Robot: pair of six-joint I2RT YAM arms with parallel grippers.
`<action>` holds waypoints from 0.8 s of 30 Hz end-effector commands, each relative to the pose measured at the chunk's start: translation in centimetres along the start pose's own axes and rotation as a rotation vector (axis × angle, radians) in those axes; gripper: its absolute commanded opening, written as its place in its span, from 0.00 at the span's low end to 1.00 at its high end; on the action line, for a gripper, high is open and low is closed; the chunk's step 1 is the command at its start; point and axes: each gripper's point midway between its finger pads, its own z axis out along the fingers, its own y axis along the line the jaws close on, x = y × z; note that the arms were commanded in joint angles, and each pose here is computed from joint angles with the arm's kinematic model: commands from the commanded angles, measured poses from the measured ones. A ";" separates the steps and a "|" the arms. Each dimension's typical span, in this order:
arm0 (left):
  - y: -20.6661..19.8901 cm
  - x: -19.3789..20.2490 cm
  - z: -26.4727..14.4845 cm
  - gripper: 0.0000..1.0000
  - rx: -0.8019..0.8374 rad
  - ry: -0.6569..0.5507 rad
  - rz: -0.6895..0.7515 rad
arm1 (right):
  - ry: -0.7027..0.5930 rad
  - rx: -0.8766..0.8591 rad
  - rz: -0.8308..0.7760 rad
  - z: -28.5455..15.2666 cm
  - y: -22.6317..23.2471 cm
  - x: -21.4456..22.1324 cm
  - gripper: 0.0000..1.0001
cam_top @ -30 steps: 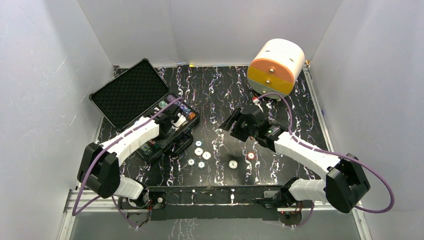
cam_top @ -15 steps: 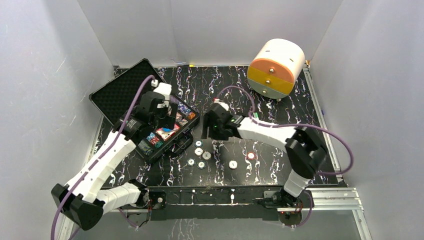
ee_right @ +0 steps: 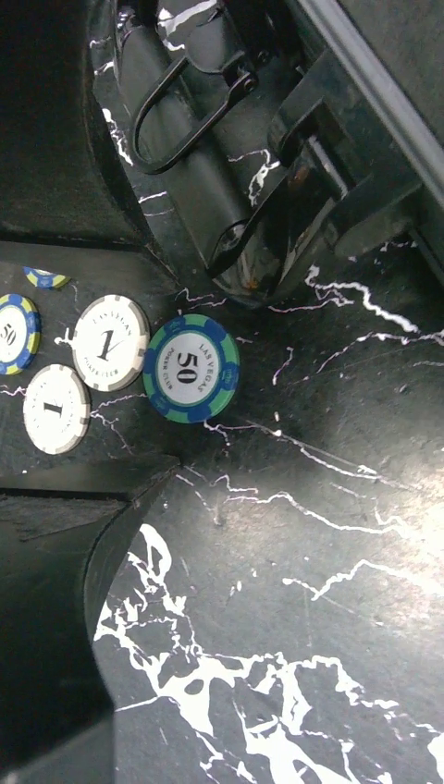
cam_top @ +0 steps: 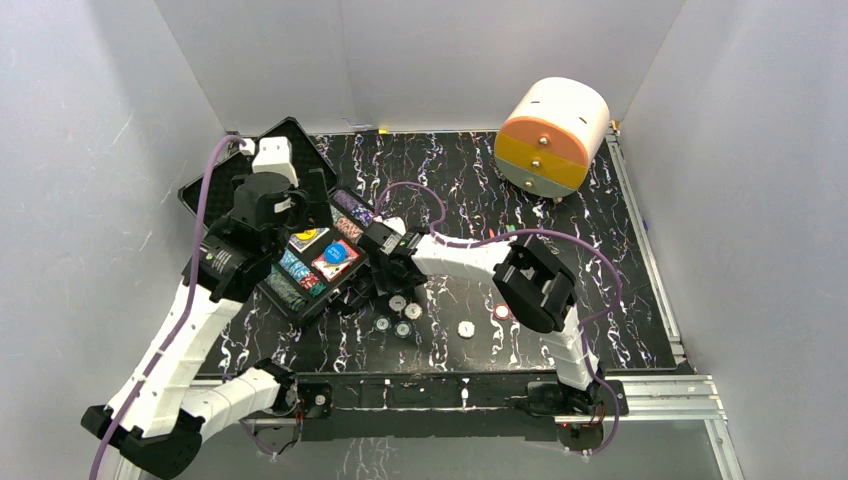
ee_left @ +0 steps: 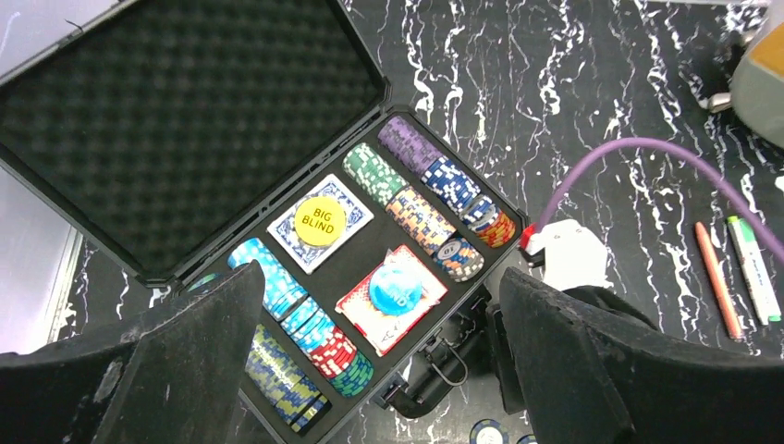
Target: Pack up texas hold em set
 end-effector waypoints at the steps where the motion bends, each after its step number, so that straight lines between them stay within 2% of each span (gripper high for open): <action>1: 1.0 -1.9 -1.5 0.98 -0.013 -0.063 -0.009 | -0.017 0.065 -0.062 -0.3 -0.2 -0.7 0.71; 7: 2.4 -2.3 -1.7 0.98 -0.093 -0.071 -0.033 | -0.012 0.099 -0.069 0.8 -0.8 -0.4 0.66; 12: 3.3 -2.8 -2.1 0.98 -0.149 -0.066 -0.026 | 0.047 0.094 -0.066 2.1 -0.9 0.8 0.63; 14: 3.3 -2.6 -2.1 0.98 -0.148 -0.060 -0.020 | 0.068 0.064 -0.045 2.4 -0.8 1.0 0.60; 17: 3.0 -1.9 -1.9 0.98 -0.127 -0.036 -0.011 | 0.092 0.105 -0.033 2.4 -1.9 1.1 0.47; 19: 2.8 -1.2 -1.8 0.98 -0.117 -0.015 -0.010 | 0.070 0.139 -0.028 1.8 -2.6 0.6 0.45; 21: 2.1 1.0 -1.3 0.98 -0.083 0.044 -0.021 | -0.005 0.118 0.021 0.1 -2.7 -0.8 0.45; 24: -1.3 7.2 -0.3 0.98 0.076 0.211 -0.083 | -0.084 0.052 0.132 -1.7 -3.6 -2.1 0.46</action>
